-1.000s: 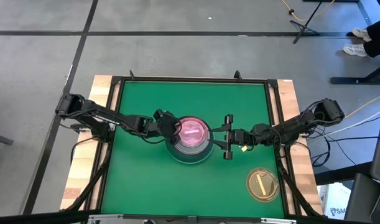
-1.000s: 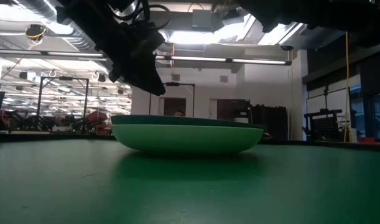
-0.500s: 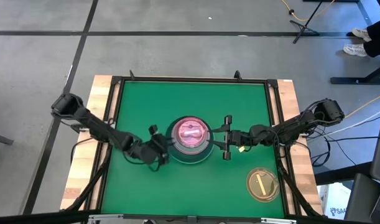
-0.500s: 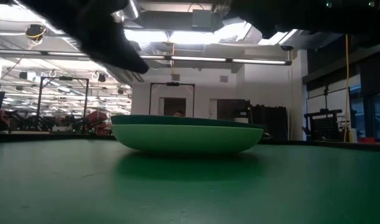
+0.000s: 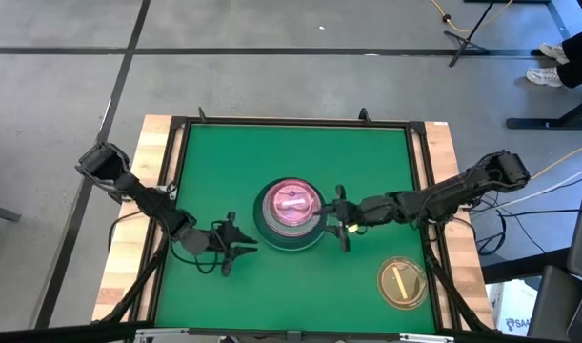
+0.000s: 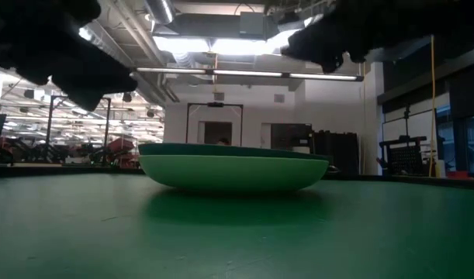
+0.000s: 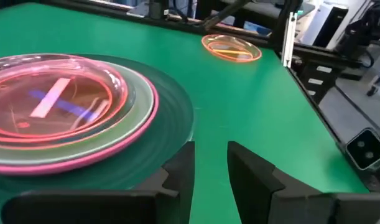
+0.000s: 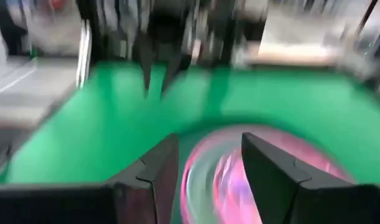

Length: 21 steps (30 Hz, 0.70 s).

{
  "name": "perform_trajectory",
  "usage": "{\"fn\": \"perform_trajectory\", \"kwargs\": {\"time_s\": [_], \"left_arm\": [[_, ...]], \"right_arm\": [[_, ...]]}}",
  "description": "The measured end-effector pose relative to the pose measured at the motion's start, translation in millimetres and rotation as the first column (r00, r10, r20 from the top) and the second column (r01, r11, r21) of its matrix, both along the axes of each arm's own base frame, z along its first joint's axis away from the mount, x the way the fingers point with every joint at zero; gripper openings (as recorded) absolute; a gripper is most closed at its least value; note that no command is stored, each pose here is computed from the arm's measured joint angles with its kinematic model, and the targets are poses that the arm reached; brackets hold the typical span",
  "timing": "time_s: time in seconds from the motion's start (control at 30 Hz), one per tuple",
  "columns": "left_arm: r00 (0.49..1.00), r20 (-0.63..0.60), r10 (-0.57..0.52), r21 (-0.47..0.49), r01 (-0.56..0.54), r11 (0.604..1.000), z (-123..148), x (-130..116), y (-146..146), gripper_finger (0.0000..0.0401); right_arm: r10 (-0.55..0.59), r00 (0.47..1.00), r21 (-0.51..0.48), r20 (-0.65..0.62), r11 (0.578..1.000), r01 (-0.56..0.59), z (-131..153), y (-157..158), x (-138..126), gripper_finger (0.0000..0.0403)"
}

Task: Stack plastic plates
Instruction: Stack the transparent orange plate on top of the transparent pink plate

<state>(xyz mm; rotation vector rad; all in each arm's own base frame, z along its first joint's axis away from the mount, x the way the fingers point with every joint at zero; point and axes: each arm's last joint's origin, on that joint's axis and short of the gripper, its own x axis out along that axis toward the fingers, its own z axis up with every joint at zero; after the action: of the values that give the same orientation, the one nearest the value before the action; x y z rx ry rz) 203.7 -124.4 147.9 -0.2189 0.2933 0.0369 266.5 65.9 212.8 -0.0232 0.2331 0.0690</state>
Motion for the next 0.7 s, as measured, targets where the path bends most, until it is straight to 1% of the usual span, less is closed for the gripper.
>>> {"fn": "perform_trajectory", "kwargs": {"time_s": [0.07, 0.13, 0.2, 0.27, 0.3, 0.33, 0.4, 0.47, 0.5, 0.57, 0.63, 0.7], "left_arm": [[1.0, -0.002, -0.001, -0.004, 0.001, 1.0, -1.5, -2.6, -1.4, 0.0089], [1.0, 0.0, -0.009, -0.006, 0.009, 1.0, -1.3, -3.8, -3.2, 0.0089], [1.0, -0.001, -0.014, -0.005, 0.014, 1.0, -1.4, -4.4, -4.1, 0.0089], [1.0, 0.003, 0.001, -0.001, -0.001, 1.0, -1.2, -4.0, -3.4, 0.0089], [1.0, 0.005, 0.012, 0.002, -0.012, 1.0, -1.2, -4.0, -3.0, 0.0089], [1.0, 0.007, 0.022, 0.005, -0.022, 1.0, -1.1, -3.9, -2.6, 0.0089], [0.999, 0.01, 0.036, 0.009, -0.036, 0.999, -1.0, -4.0, -2.3, 0.0089], [0.999, 0.011, 0.039, 0.01, -0.039, 0.999, -1.1, -4.0, -2.2, 0.0089], [0.999, 0.013, 0.045, 0.011, -0.045, 0.999, -1.0, -4.0, -2.0, 0.0089], [0.998, 0.014, 0.055, 0.014, -0.055, 0.998, -1.0, -3.9, -1.7, 0.0089], [0.998, 0.015, 0.056, 0.014, -0.056, 0.998, -0.9, -3.9, -1.6, 0.0089], [0.998, 0.015, 0.055, 0.013, -0.056, 0.998, -0.8, -3.9, -1.7, 0.0089]], "right_arm": [[0.008, 0.986, 0.015, -0.164, 1.0, -0.006, 1.9, 0.4, -1.3, 0.017], [0.006, 0.942, 0.037, -0.334, 0.999, 0.006, 4.5, -0.2, -6.2, 0.017], [0.005, 0.905, 0.083, -0.425, 0.996, 0.033, 10.4, -0.2, -9.3, 0.017], [0.045, 0.859, 0.136, -0.511, 0.99, 0.029, 11.9, 0.5, -13.9, 0.017], [0.074, 0.827, 0.167, -0.558, 0.986, 0.025, 11.6, 0.9, -16.7, 0.017], [0.099, 0.787, 0.2, -0.609, 0.979, 0.031, 10.7, 1.3, -20.0, 0.017], [0.148, 0.681, 0.274, -0.717, 0.958, 0.08, 7.4, 1.6, -29.3, 0.017], [0.189, 0.568, 0.333, -0.801, 0.929, 0.162, 2.3, 2.0, -39.4, 0.017], [0.197, 0.503, 0.339, -0.841, 0.917, 0.209, -1.6, 3.7, -46.1, 0.017], [0.188, 0.367, 0.302, -0.911, 0.911, 0.281, -8.5, 7.9, -61.1, 0.017], [0.176, 0.262, 0.255, -0.949, 0.916, 0.309, -13.2, 13.7, -73.9, 0.017], [0.15, 0.173, 0.201, -0.973, 0.922, 0.33, -18.2, 18.4, -85.7, 0.017]]}}
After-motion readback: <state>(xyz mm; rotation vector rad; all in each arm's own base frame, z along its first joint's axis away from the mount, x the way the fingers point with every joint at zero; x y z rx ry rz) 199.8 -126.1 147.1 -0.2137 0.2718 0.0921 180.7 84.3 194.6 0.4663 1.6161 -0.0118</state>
